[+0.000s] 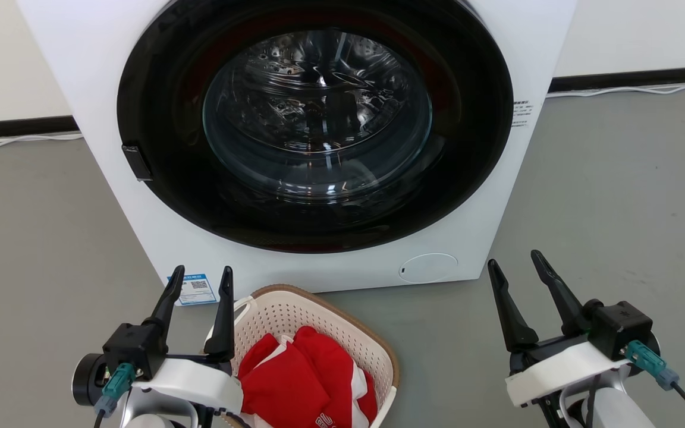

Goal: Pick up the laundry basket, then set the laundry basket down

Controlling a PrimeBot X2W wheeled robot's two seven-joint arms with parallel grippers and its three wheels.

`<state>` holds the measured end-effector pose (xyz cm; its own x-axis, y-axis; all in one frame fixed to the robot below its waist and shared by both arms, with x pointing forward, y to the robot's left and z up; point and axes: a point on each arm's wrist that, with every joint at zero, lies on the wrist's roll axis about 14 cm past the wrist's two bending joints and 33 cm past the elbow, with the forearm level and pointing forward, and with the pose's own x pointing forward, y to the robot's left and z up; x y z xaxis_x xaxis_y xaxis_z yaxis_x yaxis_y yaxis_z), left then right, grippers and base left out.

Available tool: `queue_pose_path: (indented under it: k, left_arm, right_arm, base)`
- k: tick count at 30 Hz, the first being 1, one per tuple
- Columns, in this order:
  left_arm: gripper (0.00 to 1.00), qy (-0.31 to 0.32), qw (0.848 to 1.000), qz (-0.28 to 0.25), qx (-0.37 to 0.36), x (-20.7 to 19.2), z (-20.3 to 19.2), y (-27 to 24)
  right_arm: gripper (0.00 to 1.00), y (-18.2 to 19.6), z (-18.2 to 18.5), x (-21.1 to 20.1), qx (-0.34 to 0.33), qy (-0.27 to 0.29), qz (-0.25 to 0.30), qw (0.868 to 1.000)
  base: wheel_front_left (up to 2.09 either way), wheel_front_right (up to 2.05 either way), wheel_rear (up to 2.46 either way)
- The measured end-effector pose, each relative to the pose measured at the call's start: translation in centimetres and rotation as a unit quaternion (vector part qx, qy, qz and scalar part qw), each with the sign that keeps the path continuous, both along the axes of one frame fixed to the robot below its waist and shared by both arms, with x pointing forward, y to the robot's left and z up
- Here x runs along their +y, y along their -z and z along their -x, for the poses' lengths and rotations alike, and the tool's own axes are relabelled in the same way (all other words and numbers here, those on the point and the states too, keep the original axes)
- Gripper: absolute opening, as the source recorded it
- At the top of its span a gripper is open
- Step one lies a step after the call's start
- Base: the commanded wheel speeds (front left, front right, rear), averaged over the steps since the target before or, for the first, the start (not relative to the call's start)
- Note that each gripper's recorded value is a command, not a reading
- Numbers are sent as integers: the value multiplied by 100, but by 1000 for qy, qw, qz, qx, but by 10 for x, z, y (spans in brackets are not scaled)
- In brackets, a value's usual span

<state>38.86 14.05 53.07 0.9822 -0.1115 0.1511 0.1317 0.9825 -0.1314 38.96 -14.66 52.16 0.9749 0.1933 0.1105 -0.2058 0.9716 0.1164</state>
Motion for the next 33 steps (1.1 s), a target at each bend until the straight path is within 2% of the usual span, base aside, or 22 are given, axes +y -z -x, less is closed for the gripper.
queue_pose_path:
  k: [18, 33]
  left_arm:
    - [100, -5, 1000, 1, 15, 3, -7, 11]
    - [100, -18, 997, -2, 71, 12, -58, 56]
  right_arm:
    - [100, 12, -2, -5, 18, 7, 3, 1000]
    - [100, 47, -38, -8, 59, 8, 3, 998]
  base:
    - [0, 0, 0]
    - [0, 0, 0]
